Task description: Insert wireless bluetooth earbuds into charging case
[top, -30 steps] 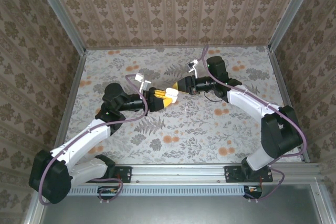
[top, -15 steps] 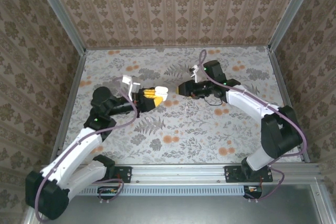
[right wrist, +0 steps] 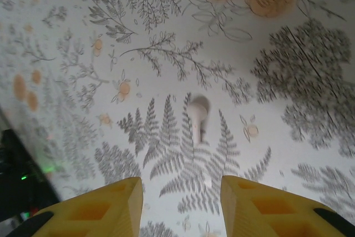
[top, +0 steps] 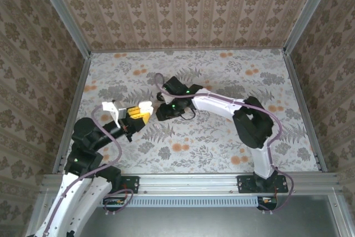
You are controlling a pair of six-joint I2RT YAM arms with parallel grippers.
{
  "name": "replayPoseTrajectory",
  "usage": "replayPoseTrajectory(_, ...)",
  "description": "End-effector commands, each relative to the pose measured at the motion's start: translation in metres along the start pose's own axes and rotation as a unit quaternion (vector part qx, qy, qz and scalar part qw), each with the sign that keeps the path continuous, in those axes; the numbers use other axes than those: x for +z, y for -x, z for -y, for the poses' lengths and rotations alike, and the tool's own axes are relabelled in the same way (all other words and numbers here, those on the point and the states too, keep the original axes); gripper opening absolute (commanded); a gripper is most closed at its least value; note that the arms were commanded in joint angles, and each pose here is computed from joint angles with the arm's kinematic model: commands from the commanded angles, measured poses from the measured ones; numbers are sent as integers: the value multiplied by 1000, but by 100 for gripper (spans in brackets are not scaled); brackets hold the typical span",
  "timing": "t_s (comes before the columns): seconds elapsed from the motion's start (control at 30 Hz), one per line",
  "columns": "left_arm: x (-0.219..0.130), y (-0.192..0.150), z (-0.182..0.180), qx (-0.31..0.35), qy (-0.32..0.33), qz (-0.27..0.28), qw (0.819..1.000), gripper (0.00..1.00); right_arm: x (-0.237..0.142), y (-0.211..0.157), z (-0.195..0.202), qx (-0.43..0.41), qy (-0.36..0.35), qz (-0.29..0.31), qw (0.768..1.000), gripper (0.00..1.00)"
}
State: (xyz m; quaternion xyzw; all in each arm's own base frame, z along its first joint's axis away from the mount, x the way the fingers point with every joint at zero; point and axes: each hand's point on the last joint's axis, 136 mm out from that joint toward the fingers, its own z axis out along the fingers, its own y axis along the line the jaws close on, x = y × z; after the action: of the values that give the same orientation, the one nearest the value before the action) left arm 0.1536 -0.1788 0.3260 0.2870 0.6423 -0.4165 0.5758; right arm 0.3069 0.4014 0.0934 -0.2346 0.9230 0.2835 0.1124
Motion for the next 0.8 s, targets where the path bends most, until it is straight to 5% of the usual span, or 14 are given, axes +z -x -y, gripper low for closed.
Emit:
replayPoseTrajectory(0.0,-9,-14,-14,8,49,-11,999,0,16,-18,11,-42,-87,-52,994,42)
replayPoseTrajectory(0.37,-14,-22,-15,11,60,-16,998,0,49,-15,10,-106,-186,-88,973,43)
replayPoseTrajectory(0.77,-17,-23,-14,20,61,-15,998,0,68,-12,15,-113,-210,-97,966,44)
